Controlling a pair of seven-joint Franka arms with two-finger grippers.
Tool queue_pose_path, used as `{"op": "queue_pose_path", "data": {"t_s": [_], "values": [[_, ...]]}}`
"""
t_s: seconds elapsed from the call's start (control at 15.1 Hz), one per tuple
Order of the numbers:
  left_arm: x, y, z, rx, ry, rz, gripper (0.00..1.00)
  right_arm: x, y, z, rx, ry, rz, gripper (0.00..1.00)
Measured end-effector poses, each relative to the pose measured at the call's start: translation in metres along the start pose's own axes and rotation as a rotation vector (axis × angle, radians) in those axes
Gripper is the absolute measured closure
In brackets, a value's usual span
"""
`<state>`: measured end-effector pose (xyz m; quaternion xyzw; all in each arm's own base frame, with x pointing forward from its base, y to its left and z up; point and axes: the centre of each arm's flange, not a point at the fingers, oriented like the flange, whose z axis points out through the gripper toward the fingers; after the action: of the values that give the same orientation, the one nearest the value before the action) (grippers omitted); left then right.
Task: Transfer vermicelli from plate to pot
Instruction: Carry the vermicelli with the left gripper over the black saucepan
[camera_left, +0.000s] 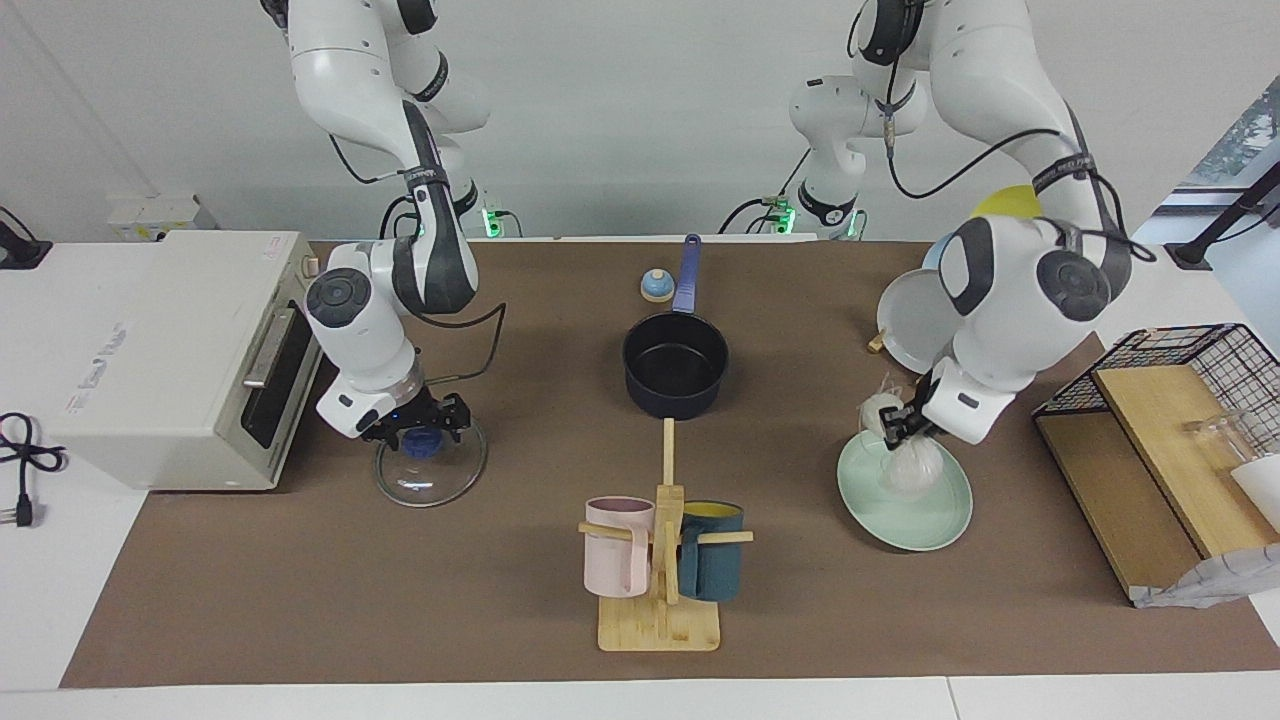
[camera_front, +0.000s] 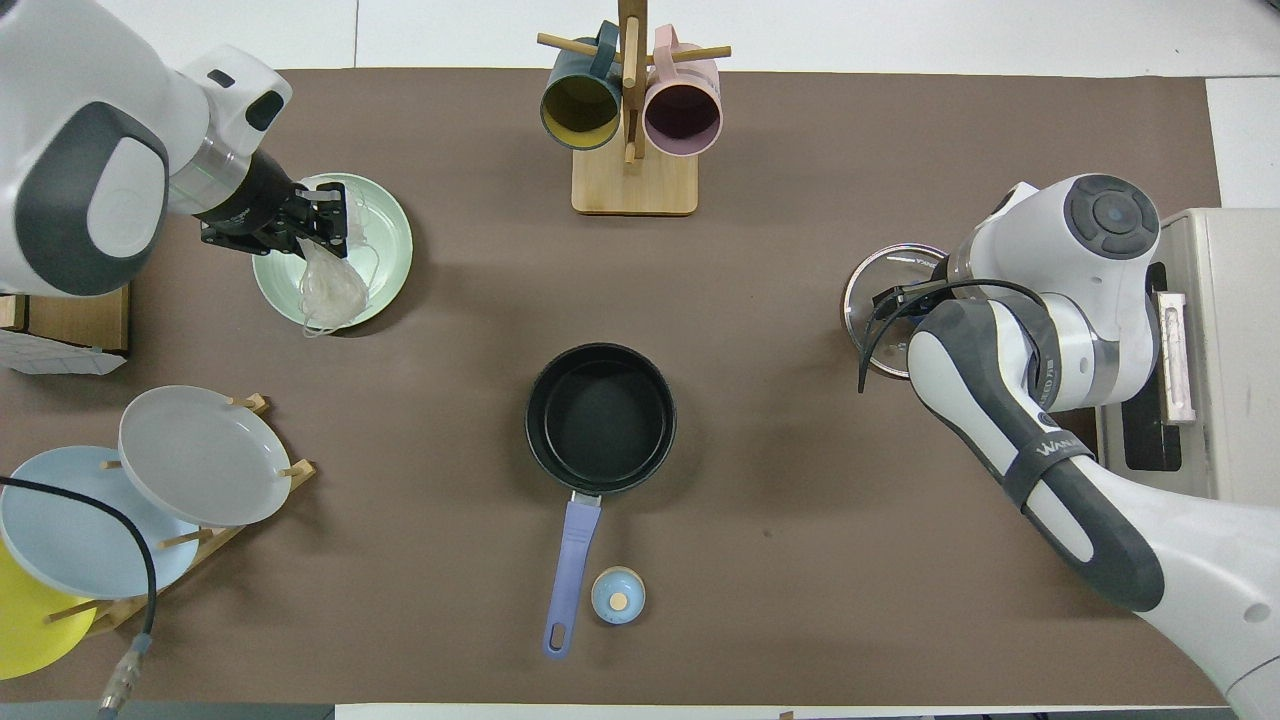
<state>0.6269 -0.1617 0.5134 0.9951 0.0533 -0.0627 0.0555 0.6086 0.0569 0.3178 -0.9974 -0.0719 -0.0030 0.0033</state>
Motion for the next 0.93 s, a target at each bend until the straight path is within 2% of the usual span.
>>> {"op": "queue_pose_path", "data": {"t_s": [0.07, 0.2, 0.33, 0.53, 0.66, 0.8, 0.93], "values": [[-0.029, 0.031, -0.024, -0.021, -0.011, -0.021, 0.73, 0.000, 0.000, 0.000, -0.004, 0.000, -0.020, 0.11], [-0.087, 0.095, -0.051, -0.055, -0.011, -0.032, 0.73, 0.000, 0.002, -0.001, -0.008, -0.001, -0.044, 0.34], [-0.137, 0.147, -0.043, -0.041, -0.024, -0.017, 0.73, 0.000, 0.003, -0.001, -0.008, -0.004, -0.050, 0.34], [-0.187, 0.194, 0.022, -0.022, -0.049, 0.007, 0.73, 0.000, 0.003, -0.001, -0.009, -0.013, -0.053, 0.34], [-0.205, 0.208, 0.079, -0.018, -0.049, 0.007, 0.73, 0.002, 0.002, -0.007, -0.008, -0.024, -0.055, 0.34], [-0.205, 0.204, 0.123, -0.022, -0.038, -0.004, 0.73, 0.008, -0.001, -0.023, -0.008, -0.042, -0.060, 0.34], [-0.194, 0.196, 0.147, -0.022, -0.035, -0.022, 0.73, 0.016, -0.007, -0.045, -0.008, -0.053, -0.070, 0.34]]}}
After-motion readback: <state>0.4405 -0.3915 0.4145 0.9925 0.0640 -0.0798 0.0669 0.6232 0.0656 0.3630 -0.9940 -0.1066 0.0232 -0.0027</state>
